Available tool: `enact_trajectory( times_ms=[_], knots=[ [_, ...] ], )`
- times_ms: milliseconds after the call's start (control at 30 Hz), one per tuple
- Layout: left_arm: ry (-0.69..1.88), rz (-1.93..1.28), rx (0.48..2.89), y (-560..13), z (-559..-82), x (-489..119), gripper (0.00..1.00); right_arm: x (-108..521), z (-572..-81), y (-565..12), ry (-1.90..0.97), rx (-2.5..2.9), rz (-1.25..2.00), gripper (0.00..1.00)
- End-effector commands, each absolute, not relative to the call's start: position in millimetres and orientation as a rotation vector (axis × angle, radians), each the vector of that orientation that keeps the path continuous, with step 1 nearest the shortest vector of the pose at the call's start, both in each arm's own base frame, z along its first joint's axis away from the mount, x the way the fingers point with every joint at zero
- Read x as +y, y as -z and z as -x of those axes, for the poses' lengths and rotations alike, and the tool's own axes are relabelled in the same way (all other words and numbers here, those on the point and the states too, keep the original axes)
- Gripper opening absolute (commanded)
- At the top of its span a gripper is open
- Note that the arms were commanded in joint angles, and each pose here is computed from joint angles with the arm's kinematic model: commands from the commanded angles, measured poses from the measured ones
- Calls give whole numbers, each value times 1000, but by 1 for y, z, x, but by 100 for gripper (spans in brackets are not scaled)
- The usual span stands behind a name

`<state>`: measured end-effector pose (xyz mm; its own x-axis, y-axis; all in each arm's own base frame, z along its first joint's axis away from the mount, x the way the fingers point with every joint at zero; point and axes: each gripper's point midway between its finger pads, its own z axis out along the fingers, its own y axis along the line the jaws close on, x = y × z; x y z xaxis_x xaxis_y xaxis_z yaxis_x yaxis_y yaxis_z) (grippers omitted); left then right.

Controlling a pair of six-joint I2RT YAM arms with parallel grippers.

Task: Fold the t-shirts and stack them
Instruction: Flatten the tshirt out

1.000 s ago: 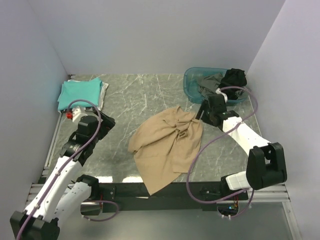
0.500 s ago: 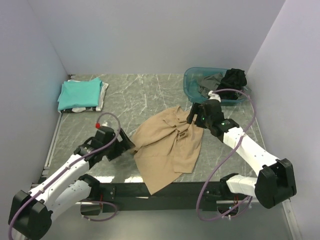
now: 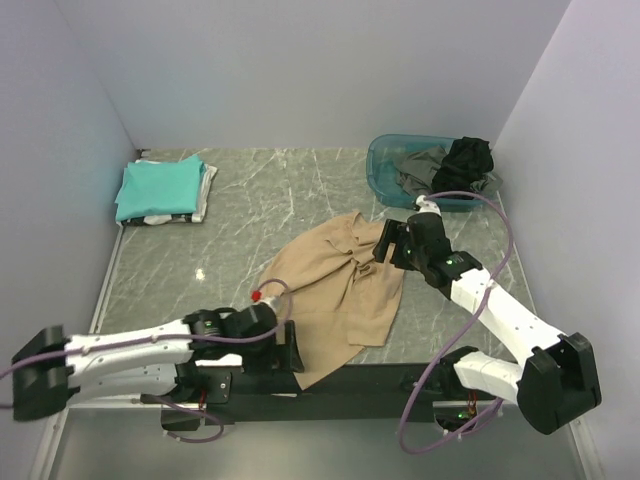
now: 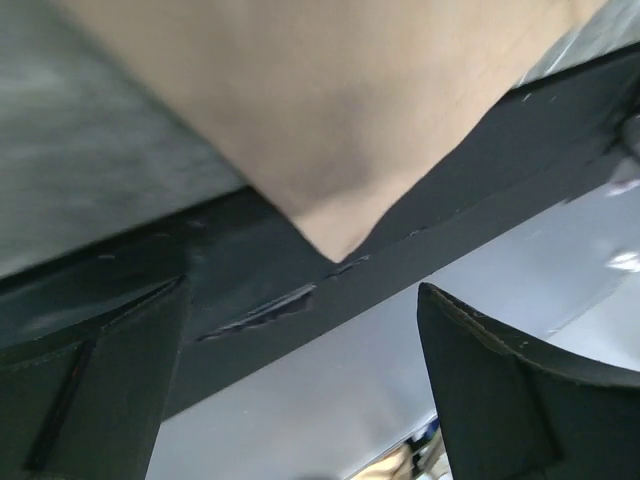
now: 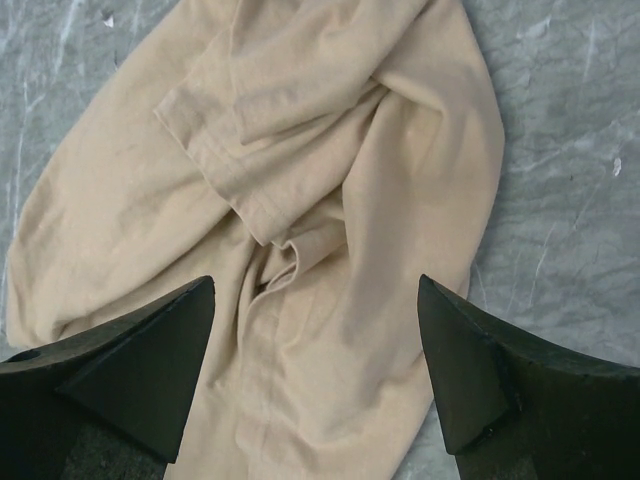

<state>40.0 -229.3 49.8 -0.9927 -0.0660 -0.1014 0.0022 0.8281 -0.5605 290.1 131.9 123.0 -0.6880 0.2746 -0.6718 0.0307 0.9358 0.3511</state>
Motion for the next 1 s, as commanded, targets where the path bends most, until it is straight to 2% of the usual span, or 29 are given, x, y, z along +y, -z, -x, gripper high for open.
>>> enact_trajectory(
  times_ms=[0, 100, 200, 367, 700, 733, 767, 833, 867, 967],
  knots=[
    [882, 6, 2890, -64, -35, -261, 100, 132, -288, -125, -413, 2287, -217, 88],
    [682, -89, 2937, -58, -31, -270, 95, 131, -287, -125, -414, 2280, -213, 88],
    [598, -225, 2957, -57, -24, -290, 92, 130, -284, -122, -412, 2282, -203, 88],
    [313, -298, 2986, -45, -21, -285, 88, 123, -282, -120, -372, 2275, -213, 88],
    [99, -262, 3047, -11, -10, -267, 80, 114, -281, -114, -331, 2273, -214, 88],
    [81, -249, 3053, -7, -10, -264, 78, 114, -281, -113, -329, 2277, -218, 88],
    [62, -250, 3054, -4, -10, -262, 70, 114, -281, -114, -331, 2274, -217, 88],
    [52, -253, 3041, -3, -13, -263, 62, 114, -281, -112, -333, 2280, -218, 88],
    [44, -252, 3033, -2, -15, -264, 54, 115, -282, -112, -336, 2279, -217, 88],
    [25, -239, 2997, -5, -24, -263, 49, 116, -281, -113, -342, 2283, -212, 88]
  ],
)
